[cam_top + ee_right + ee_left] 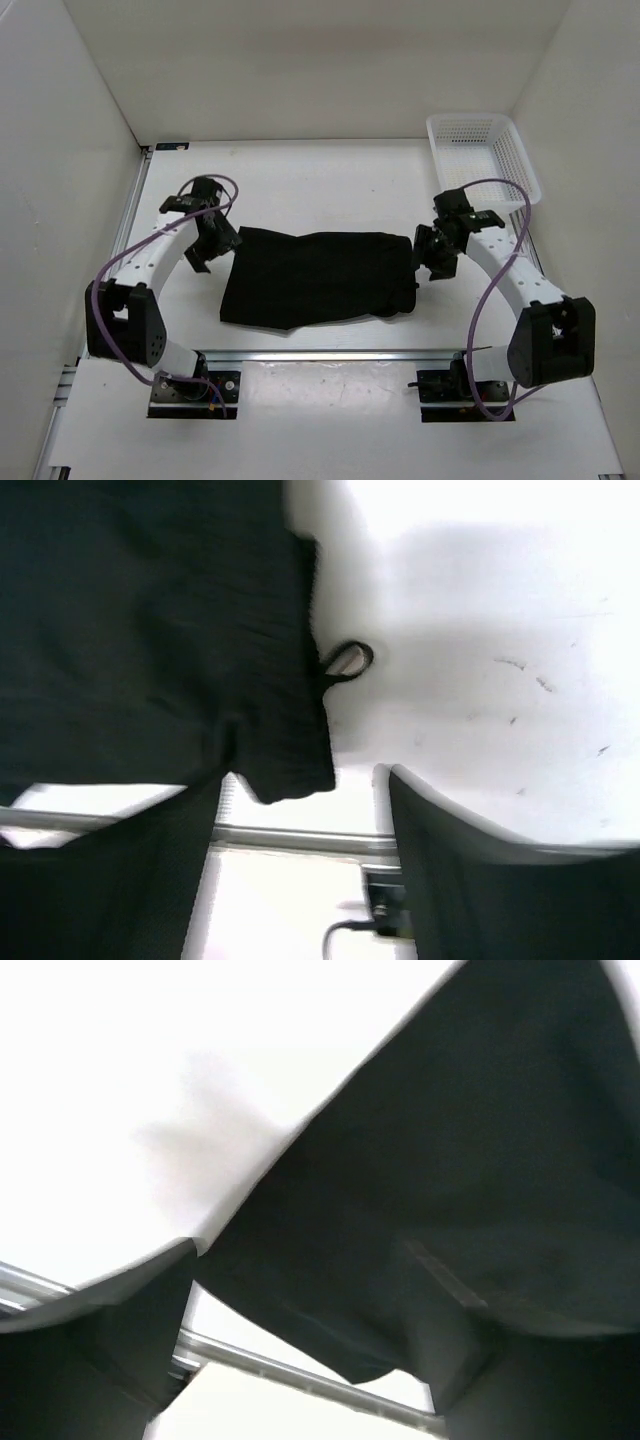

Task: Fold and stack the shorts
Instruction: Fold the shorts

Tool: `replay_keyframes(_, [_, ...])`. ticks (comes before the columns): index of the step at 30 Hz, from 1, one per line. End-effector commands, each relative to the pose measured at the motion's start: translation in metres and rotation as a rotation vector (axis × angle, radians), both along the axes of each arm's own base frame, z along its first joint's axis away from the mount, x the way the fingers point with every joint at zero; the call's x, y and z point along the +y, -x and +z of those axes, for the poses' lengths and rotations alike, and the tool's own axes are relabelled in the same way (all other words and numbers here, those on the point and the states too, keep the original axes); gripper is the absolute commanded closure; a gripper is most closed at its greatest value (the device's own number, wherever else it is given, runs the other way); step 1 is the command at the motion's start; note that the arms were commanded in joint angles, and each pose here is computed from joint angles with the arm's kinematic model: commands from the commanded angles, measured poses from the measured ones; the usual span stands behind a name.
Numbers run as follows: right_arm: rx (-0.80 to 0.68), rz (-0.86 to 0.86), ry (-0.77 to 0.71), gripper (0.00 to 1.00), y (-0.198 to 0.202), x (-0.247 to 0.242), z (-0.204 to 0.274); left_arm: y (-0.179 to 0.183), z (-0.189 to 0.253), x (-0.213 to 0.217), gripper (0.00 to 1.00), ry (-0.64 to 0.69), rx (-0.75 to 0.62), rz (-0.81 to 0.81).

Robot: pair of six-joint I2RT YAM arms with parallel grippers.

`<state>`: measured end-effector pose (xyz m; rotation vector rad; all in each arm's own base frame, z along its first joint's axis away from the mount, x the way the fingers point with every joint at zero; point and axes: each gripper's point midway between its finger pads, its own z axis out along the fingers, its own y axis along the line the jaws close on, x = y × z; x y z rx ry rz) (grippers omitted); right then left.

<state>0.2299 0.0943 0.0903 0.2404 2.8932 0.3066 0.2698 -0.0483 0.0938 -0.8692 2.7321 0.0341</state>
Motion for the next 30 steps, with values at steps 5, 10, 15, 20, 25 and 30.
replay_keyframes(5, [-0.114, 0.023, -0.077, 0.86, -0.021, 0.021, 0.044, -0.021, 0.06, -0.036, 0.74, 0.057, -0.189, -0.153])
replay_keyframes(10, [-0.08, 0.043, -0.139, 0.98, -0.035, 0.048, 0.012, -0.025, 0.009, -0.067, 0.9, 0.1, -0.082, -0.218])
replay_keyframes(15, [0.038, 0.023, -0.059, 0.99, -0.035, 0.04, -0.052, -0.044, -0.034, -0.058, 0.9, -0.005, 0.012, -0.222])
replay_keyframes(20, [0.059, 0.056, -0.01, 0.99, -0.037, 0.033, -0.063, -0.062, -0.055, -0.055, 0.9, -0.059, 0.058, -0.261])
replay_keyframes(25, [-0.117, 0.058, 0.045, 0.52, -0.057, 0.021, 0.011, -0.087, -0.032, -0.056, 0.9, -0.09, 0.005, -0.287])
replay_keyframes(30, [-0.171, 0.057, 0.069, 0.04, -0.043, 0.007, 0.04, -0.094, 0.022, -0.054, 0.75, -0.095, -0.096, -0.276])
